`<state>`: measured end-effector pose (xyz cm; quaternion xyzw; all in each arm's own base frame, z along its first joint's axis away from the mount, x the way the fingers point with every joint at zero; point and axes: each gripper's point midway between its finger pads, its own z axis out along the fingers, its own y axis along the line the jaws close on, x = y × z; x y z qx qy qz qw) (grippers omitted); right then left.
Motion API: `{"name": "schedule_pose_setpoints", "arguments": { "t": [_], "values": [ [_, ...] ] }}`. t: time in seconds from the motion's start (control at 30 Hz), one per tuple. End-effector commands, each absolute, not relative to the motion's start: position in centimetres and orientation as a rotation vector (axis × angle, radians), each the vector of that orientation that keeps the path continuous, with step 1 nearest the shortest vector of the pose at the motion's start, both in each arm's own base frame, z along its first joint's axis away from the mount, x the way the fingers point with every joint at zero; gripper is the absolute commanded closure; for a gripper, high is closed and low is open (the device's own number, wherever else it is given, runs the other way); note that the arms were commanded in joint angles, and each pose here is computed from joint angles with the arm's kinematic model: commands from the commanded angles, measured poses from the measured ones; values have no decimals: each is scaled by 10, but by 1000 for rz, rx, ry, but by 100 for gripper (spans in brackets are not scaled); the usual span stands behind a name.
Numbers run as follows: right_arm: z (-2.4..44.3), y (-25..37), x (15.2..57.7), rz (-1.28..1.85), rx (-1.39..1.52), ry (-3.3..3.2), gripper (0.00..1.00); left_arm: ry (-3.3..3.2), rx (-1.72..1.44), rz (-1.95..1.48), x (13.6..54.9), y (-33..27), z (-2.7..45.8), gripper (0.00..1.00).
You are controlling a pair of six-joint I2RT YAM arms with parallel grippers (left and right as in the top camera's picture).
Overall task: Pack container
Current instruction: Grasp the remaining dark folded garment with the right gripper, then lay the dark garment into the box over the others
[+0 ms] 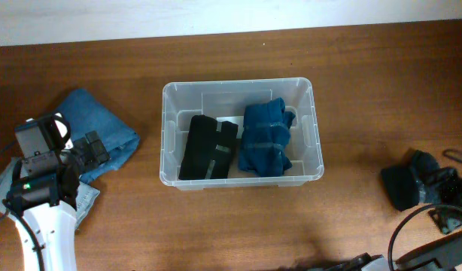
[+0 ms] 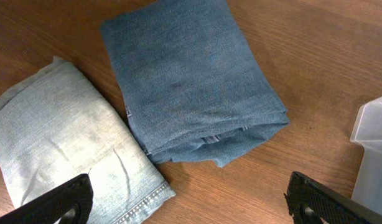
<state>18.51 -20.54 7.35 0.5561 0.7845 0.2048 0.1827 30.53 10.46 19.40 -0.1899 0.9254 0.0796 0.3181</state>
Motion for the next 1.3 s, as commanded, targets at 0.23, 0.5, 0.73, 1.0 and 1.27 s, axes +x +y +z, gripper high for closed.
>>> {"name": "schedule_pose_setpoints", "arguments": {
  "t": [0.23,0.5,0.73,1.0,1.27],
  "values": [
    [24,-195,196,557,1503,2092,11,2415,-508,201,309,106,200,0],
    [27,-184,227,550,1330,2151,76,2416,-508,201,308,106,200,1],
    [60,-160,265,684,1128,2181,96,2416,-508,201,308,106,200,1],
    [226,-100,336,645,444,2275,96,2419,-508,200,308,106,200,1],
    [288,51,352,626,-194,2362,96,2419,-508,200,308,106,200,1]
  ]
}}
